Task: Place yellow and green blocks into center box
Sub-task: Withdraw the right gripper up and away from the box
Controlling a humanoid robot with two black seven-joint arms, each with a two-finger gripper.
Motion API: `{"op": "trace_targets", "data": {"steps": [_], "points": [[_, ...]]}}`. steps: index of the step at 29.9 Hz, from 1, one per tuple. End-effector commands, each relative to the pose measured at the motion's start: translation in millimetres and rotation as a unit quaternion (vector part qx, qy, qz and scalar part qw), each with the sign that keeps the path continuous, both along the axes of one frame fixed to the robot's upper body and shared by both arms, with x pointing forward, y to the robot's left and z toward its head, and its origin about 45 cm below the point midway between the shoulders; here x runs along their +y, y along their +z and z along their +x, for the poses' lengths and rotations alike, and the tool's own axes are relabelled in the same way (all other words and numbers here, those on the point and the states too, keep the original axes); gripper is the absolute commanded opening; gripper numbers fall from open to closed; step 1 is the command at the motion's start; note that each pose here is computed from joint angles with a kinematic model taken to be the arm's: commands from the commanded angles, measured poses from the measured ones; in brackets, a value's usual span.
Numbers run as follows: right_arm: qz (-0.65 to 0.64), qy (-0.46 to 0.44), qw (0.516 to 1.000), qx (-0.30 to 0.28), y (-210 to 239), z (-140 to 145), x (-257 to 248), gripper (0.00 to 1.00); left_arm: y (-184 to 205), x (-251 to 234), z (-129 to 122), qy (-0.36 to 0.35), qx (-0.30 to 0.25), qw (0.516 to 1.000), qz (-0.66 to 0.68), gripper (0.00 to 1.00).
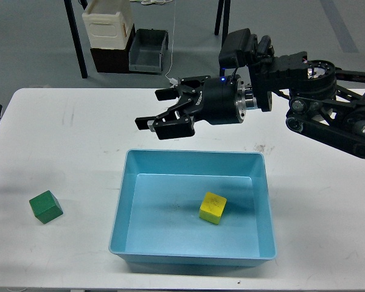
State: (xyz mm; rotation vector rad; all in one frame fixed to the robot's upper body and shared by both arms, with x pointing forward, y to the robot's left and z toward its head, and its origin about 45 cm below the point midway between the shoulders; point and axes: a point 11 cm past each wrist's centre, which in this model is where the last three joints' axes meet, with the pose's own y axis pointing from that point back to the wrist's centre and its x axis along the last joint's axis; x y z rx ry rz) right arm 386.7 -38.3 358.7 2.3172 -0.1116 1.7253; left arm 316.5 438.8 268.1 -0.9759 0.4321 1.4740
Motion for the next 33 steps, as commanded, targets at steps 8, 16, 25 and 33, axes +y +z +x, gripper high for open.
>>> {"op": "trace_targets", "data": {"steps": [8, 16, 25, 33], "points": [[0.274, -0.077, 0.955, 0.081, 40.7, 10.7, -40.0, 0.96, 48.4, -3.3, 17.6, -0.025, -0.035, 0.949, 0.313, 1.0], [0.43, -0.23, 0.861, 0.143, 22.8, 32.3, -136.4, 0.96, 82.5, -17.3, 30.4, -0.028, -0.067, 0.847, 0.527, 1.0], [0.516, -0.331, 0.766, 0.194, -23.3, 2.6, -219.9, 0.96, 120.3, -49.7, 38.5, -0.12, -0.126, 0.697, 0.696, 1.0], [0.581, -0.377, 0.685, 0.226, -65.7, -44.4, -255.0, 0.96, 126.5, -90.3, 31.5, -0.198, -0.147, 0.47, 0.848, 1.0]]}}
